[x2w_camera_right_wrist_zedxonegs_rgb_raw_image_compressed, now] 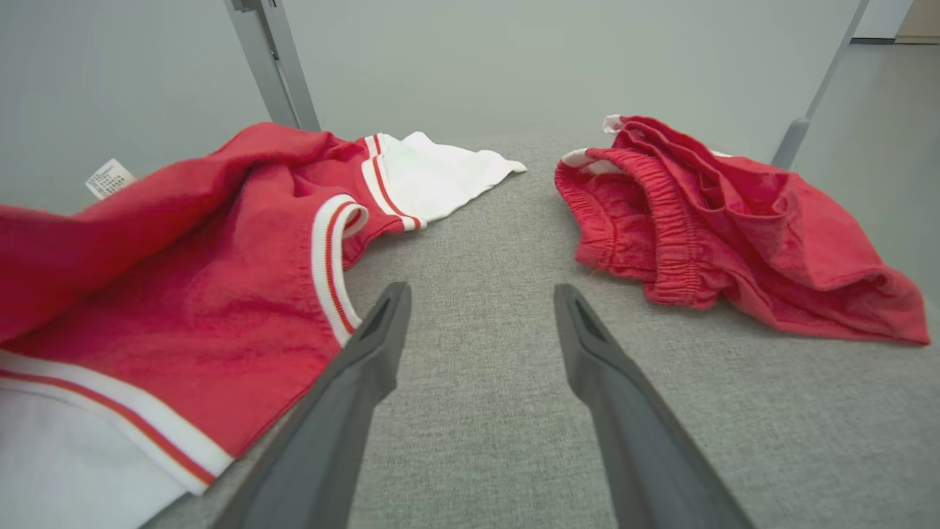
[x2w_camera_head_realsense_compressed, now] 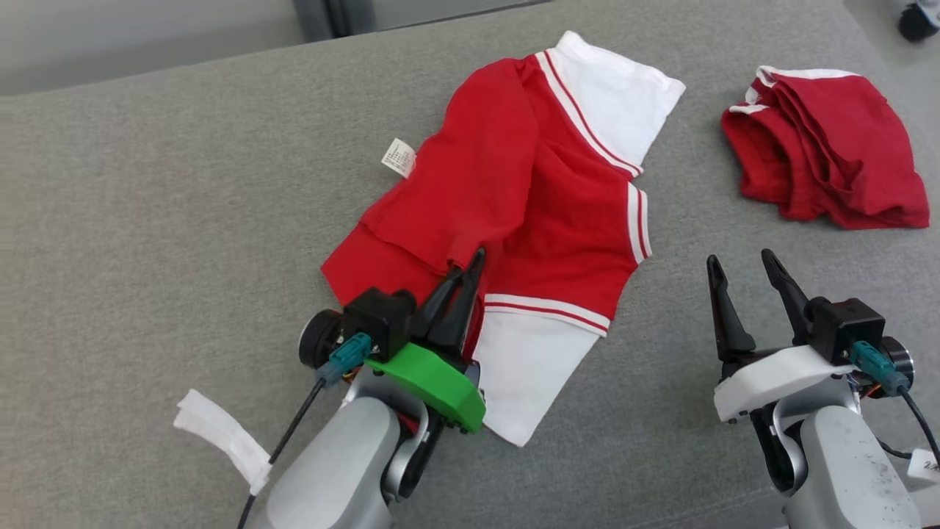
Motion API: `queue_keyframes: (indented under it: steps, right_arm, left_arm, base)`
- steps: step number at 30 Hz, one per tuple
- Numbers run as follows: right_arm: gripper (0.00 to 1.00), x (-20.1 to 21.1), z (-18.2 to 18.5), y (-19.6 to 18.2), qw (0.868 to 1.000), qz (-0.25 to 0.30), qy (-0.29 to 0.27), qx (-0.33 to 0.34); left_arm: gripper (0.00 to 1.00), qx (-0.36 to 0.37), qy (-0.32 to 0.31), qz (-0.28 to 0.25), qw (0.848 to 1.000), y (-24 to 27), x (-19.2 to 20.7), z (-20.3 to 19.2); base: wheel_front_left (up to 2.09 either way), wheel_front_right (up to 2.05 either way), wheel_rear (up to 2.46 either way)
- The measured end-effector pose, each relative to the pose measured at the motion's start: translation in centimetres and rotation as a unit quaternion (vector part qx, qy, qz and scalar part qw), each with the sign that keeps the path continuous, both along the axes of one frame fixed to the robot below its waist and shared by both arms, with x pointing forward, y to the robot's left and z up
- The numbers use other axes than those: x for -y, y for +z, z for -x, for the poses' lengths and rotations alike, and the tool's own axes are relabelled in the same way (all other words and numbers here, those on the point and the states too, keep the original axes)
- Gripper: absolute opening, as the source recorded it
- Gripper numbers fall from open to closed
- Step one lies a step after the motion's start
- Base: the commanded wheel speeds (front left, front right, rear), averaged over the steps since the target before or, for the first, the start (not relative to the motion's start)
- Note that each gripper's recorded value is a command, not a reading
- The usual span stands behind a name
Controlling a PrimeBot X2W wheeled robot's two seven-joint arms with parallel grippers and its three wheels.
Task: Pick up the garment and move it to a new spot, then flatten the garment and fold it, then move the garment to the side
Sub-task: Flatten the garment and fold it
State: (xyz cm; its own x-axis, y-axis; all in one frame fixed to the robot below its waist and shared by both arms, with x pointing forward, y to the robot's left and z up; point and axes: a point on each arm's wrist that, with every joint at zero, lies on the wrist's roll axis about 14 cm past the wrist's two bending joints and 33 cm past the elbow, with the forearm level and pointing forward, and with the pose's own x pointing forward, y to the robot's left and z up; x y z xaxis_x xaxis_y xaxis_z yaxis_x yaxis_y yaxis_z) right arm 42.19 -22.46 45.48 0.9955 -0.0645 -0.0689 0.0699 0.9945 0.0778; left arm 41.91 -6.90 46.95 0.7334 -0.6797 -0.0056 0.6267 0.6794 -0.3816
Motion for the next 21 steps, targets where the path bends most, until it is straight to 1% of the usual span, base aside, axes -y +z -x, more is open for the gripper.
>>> queue_keyframes:
  steps: [4,7,14,17,21]
  right_arm:
    - [1.0,-2.0,-0.8,0.0,1.0,-0.008,0.026,0.003]
    - [1.0,-3.8,-1.2,0.0,0.999,-0.016,0.049,0.003]
    - [1.0,-7.3,-2.2,0.4,0.995,-0.025,0.095,0.011]
    - [1.0,-7.9,-2.5,0.3,0.994,-0.025,0.104,0.011]
    - [1.0,-8.0,-2.3,-0.3,0.994,-0.024,0.107,0.001]
  left_arm:
    - [0.0,0.022,0.073,0.007,0.997,1.7,-4.2,-1.6]
    - [0.0,0.028,0.124,-0.006,0.992,1.8,-7.6,-2.4]
    - [0.0,0.029,0.216,-0.058,0.974,1.0,-15.3,-3.9]
    - [0.0,0.024,0.244,-0.087,0.966,0.1,-18.4,-4.7]
    - [0.0,0.008,0.271,-0.121,0.955,-1.5,-21.5,-5.5]
  base:
    - [0.0,0.0,0.0]
    - [0.0,0.0,0.0]
    - [0.0,0.0,0.0]
    - [0.0,0.0,0.0]
    - [0.0,0.0,0.0]
